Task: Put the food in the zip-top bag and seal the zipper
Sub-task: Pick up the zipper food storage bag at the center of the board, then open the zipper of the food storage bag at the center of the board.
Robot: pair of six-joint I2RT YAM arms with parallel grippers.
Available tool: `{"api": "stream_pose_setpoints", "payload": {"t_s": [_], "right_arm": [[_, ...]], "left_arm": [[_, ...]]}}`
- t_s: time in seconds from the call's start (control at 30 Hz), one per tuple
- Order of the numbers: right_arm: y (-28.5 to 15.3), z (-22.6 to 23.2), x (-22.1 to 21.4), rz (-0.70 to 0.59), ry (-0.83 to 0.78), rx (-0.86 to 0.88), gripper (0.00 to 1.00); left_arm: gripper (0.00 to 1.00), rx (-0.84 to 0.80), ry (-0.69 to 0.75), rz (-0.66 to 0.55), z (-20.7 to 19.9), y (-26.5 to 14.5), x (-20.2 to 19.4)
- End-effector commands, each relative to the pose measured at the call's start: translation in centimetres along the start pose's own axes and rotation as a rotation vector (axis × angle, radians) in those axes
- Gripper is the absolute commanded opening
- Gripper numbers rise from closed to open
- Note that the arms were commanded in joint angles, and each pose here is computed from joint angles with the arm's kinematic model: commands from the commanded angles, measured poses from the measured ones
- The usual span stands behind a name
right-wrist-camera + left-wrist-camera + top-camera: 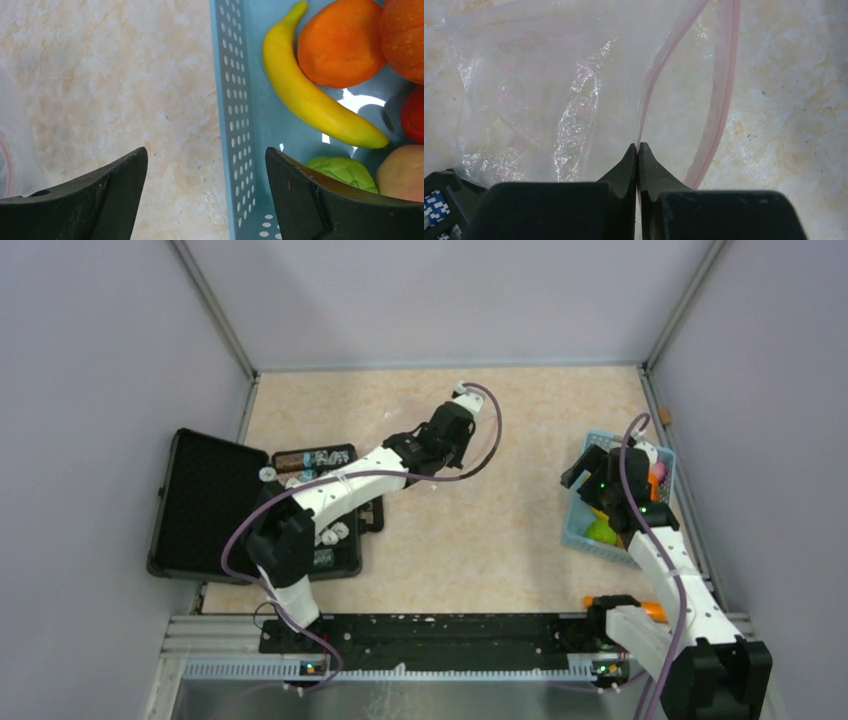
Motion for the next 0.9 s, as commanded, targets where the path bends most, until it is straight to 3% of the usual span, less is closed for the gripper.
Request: {"api": "stream_pose_setpoints", "payload": {"t_s": [0.0,0.23,0.37,0.53,0.87], "right_arm": [[-0.7,2.9,0.9,-0.011,-0.014,0.149,0.83],[-2.8,9.3,0.8,-0.018,0.054,0.570,0.76],[-3.3,12.2,0.9,0.029,0.104,0.722,0.75],[-2.3,15.8,-0.6,0.134,0.064,0.775,0.66],[-3.7,20.0,-2.9,0.184,0.001,0.853,0.68]], "left_arm": [[0.00,-0.017,-0.071,-0.105,0.2,-2.1,3.6],[0.00,-0.043,-0.148,-0.158,0.1,-3.8,5.0],[0.00,-0.093,-0.184,-0.196,-0.6,-4.6,5.6],[0.00,-0.225,-0.200,-0.204,-2.8,-5.6,6.1],[0.00,-0.257,-0.195,-0.171,-4.1,-5.4,4.9]]}}
Point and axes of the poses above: each gripper's point midway between its finger pads, its own y axis out along the fingers, its own z axis along the line the jaws close on, x = y × z, the point moved 1 cm from there along -y, back along the fingers, and after that the axes turned 6 degrees about y, right-handed, at the moved point
